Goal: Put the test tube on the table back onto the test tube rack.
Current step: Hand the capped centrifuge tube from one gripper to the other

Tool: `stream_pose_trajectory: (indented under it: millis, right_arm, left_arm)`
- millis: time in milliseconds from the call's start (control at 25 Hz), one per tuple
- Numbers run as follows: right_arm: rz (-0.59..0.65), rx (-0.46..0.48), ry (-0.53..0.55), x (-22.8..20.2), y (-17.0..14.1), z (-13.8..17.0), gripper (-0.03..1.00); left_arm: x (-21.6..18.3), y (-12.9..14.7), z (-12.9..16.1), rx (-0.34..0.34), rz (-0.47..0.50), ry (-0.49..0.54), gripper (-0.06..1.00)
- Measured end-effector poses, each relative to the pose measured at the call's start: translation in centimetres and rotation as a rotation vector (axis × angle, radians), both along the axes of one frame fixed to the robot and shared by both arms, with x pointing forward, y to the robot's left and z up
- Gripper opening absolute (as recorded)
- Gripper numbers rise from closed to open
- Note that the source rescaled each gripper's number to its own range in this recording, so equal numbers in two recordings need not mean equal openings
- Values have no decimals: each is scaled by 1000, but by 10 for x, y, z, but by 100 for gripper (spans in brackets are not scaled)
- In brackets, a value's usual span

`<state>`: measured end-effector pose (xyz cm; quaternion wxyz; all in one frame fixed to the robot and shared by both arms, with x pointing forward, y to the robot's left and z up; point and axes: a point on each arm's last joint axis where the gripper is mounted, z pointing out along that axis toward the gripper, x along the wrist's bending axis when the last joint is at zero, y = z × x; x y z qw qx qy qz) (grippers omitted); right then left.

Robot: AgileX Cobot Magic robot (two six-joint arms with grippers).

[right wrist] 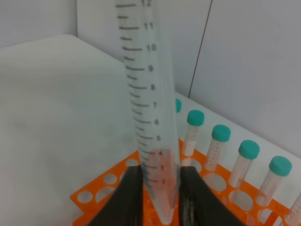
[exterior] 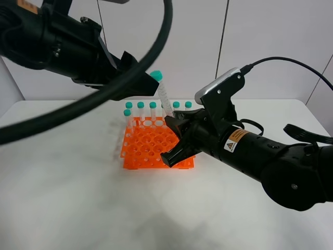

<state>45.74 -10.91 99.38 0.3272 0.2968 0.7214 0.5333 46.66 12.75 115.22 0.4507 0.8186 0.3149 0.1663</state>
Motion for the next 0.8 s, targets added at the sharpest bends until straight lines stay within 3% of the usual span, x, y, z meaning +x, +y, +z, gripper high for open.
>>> stream_pose_trajectory:
  millis: [800]
  right_arm:
    - [-1,1,0,0,0,0,0]
  left_arm:
    - [36,-22,-27,-14,39,36,86]
